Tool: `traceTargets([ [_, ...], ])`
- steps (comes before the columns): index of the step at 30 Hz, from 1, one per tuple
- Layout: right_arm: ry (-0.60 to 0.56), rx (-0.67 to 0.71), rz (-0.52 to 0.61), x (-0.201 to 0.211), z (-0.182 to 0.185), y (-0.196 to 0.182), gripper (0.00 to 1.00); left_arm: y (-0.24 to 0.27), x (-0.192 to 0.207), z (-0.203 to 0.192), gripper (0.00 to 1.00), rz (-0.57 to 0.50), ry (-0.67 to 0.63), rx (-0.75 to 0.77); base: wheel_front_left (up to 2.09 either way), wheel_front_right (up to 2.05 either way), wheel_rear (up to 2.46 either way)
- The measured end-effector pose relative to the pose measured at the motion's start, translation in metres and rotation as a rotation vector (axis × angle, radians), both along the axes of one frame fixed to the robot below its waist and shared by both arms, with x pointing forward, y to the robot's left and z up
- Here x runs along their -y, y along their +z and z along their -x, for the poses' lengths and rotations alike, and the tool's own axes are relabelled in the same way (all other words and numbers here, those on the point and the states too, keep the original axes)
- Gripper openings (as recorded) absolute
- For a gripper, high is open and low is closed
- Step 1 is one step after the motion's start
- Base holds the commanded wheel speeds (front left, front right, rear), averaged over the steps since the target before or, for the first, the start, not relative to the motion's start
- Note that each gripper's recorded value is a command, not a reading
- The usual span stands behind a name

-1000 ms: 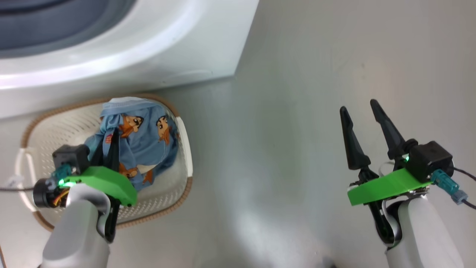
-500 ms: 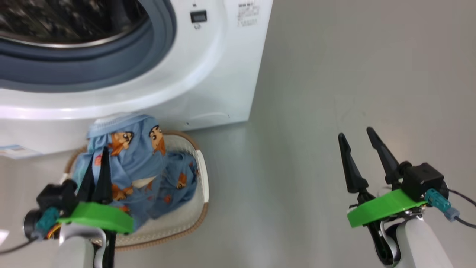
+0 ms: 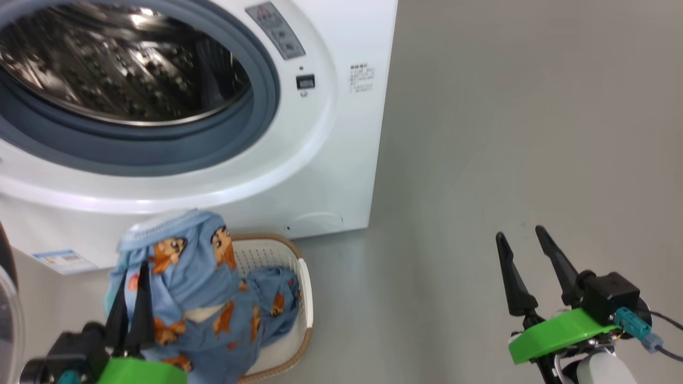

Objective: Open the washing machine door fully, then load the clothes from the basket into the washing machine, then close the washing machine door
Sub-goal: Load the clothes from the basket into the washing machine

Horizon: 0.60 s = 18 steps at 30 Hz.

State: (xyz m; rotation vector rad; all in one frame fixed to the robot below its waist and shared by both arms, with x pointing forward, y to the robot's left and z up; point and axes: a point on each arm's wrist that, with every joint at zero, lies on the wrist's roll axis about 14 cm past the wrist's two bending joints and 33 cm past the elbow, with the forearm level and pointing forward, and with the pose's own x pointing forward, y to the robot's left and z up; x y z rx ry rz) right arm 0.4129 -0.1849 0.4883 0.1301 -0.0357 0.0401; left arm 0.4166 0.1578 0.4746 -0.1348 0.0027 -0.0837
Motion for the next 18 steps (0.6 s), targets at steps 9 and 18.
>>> traceTargets([
  [9,-0.001,0.05,-0.002,0.0,0.02,0.02,1.0,0.03,-0.013,0.034,0.0,-0.025,0.037,0.081,0.0,0.0,0.0],
  [18,0.012,0.075,-0.005,-0.005,0.036,0.028,1.0,0.039,-0.023,0.062,0.0,-0.029,0.072,0.103,0.0,0.0,0.0],
])
